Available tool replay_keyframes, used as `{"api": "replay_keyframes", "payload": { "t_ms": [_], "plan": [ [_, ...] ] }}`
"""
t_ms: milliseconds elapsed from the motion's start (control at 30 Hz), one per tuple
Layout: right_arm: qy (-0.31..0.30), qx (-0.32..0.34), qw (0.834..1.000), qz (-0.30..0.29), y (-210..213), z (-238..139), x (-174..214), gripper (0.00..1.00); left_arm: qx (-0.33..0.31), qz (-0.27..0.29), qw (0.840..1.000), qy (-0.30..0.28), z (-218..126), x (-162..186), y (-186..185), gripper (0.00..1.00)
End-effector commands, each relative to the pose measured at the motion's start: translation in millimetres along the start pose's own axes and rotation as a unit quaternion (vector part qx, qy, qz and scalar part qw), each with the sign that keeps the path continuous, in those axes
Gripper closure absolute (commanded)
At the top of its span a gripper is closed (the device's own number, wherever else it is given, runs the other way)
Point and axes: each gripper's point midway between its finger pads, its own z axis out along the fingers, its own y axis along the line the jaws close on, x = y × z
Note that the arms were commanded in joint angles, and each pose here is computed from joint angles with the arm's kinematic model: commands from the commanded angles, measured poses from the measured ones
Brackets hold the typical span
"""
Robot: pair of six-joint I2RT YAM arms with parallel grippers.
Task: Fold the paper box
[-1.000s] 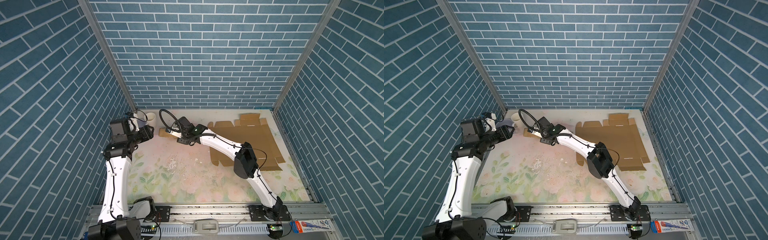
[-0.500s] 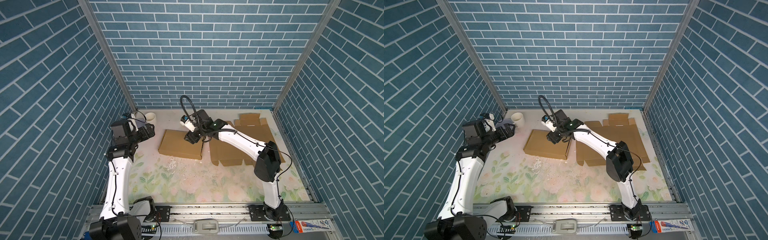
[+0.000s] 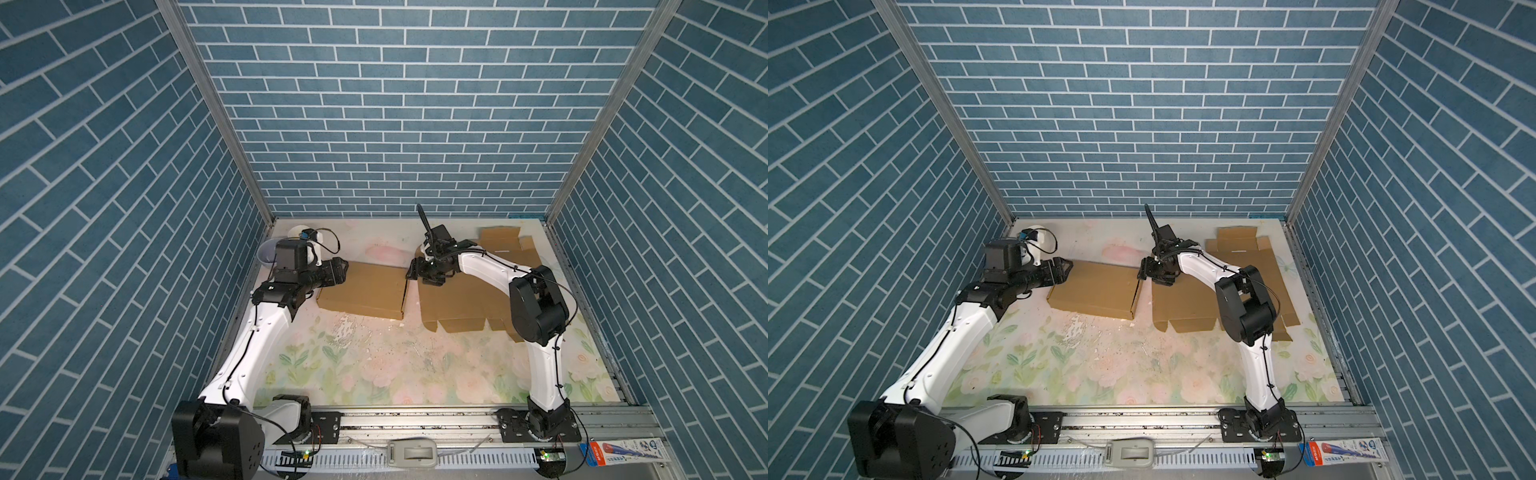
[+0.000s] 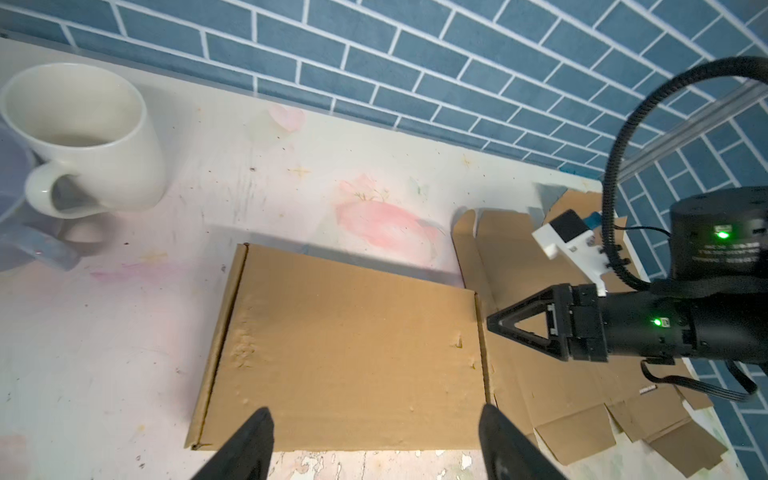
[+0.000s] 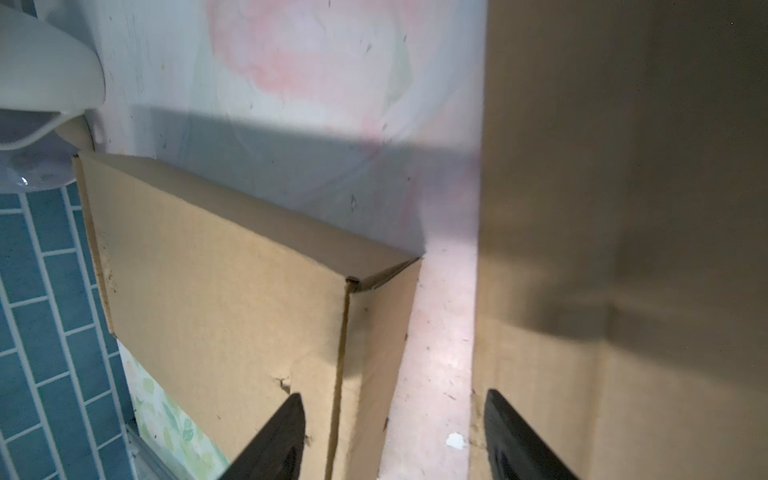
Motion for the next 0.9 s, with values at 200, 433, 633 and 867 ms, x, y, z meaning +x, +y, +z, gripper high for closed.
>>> {"api": "replay_keyframes", "payload": {
  "t_ms": [200,433,633,867],
  "plan": [
    [0.041,-0.048,0.998,0.02,47,41,6,0.41,0.008,0.044,0.999,0.012,17,5,-18,0.24],
    [0.047,-0.08,0.995,0.019,75,48,-2,0.42,0.017,0.055,0.998,0.033,24,13,-32,0.28],
    [0.04,-0.098,0.994,0.002,64,7,-8,0.38,0.029,0.076,0.995,0.054,36,18,-55,0.31],
    [-0.049,-0.056,0.997,0.011,-17,-88,-25,0.35,0.052,0.097,0.989,0.1,76,44,-112,0.32]
  ]
}}
